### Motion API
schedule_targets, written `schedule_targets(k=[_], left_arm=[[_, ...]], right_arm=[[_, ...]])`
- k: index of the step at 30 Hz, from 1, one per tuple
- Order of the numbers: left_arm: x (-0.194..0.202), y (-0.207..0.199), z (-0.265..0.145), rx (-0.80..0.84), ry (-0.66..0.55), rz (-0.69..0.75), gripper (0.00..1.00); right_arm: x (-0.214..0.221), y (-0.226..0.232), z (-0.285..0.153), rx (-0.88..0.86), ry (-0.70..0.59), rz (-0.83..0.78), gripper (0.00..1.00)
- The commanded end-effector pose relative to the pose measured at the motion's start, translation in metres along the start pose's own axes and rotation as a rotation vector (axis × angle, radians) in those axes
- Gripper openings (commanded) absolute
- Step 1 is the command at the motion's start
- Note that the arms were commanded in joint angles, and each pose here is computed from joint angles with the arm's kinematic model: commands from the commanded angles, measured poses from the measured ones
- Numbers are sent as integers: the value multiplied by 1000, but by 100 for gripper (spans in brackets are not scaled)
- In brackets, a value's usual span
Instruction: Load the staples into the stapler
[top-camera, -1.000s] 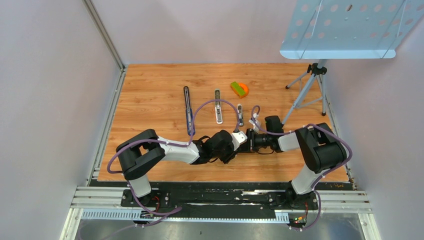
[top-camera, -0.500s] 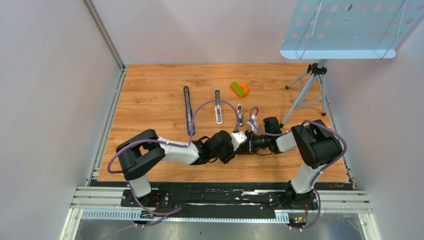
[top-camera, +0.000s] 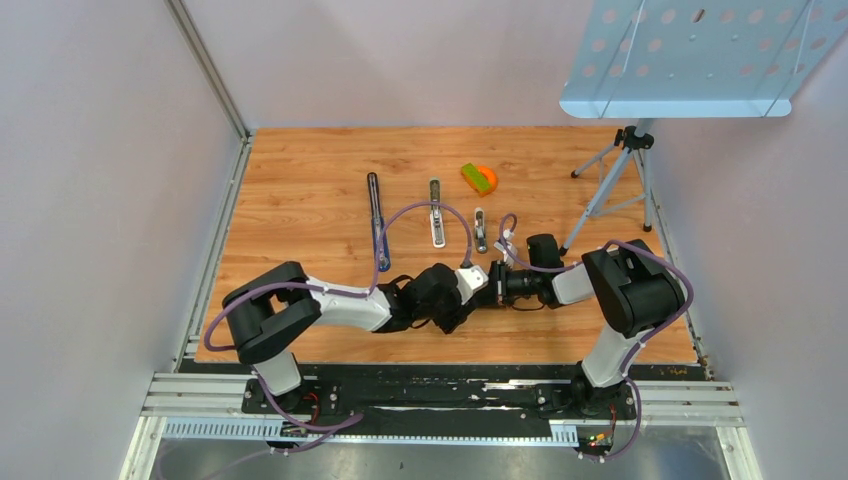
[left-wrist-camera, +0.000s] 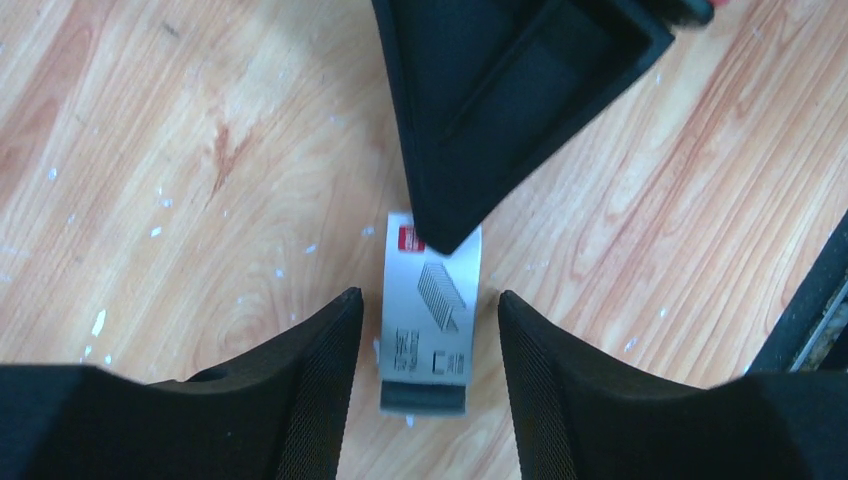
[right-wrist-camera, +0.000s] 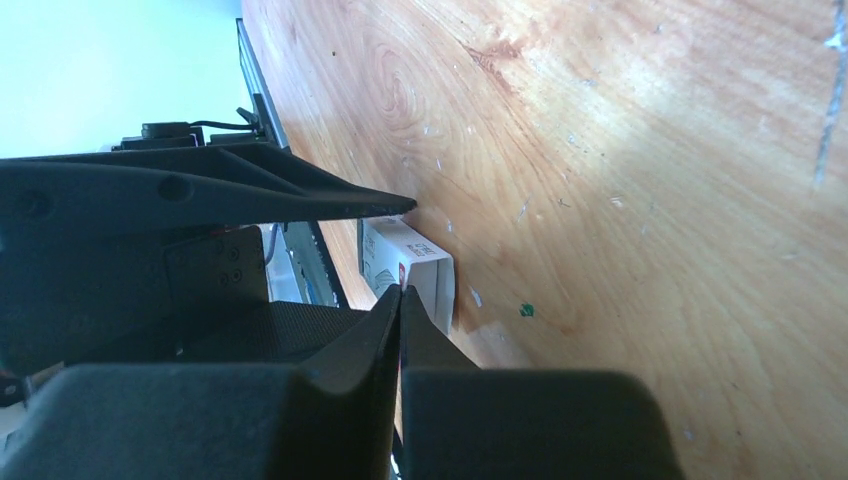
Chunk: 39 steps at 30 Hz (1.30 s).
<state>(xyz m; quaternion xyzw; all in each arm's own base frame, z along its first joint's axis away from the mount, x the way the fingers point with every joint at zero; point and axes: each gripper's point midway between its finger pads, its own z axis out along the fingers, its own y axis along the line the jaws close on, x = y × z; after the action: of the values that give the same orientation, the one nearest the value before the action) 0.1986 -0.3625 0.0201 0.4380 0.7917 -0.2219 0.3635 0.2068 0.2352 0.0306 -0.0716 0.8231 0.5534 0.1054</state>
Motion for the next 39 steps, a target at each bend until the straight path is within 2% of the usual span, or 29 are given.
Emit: schedule_targets(k=[1,6,12,27,39], left_arm=[[14,3,-19,-24,31,-4,57],[14,6,-38,-43,15,-11,62],[31,9,-39,-53,53,-2,61],[32,4,-27,-28,53,-14,59],[33,3,-27,-22,59,-16,44]], right_arm=[[6,6,1,-30,20,-19,1],[3,8,2,-38,20,-27,0],[3,8,1,-39,20,-25,0],[6,10,-1,-33,12,-32,1],[7,11,-2,-34,12,-35,1]])
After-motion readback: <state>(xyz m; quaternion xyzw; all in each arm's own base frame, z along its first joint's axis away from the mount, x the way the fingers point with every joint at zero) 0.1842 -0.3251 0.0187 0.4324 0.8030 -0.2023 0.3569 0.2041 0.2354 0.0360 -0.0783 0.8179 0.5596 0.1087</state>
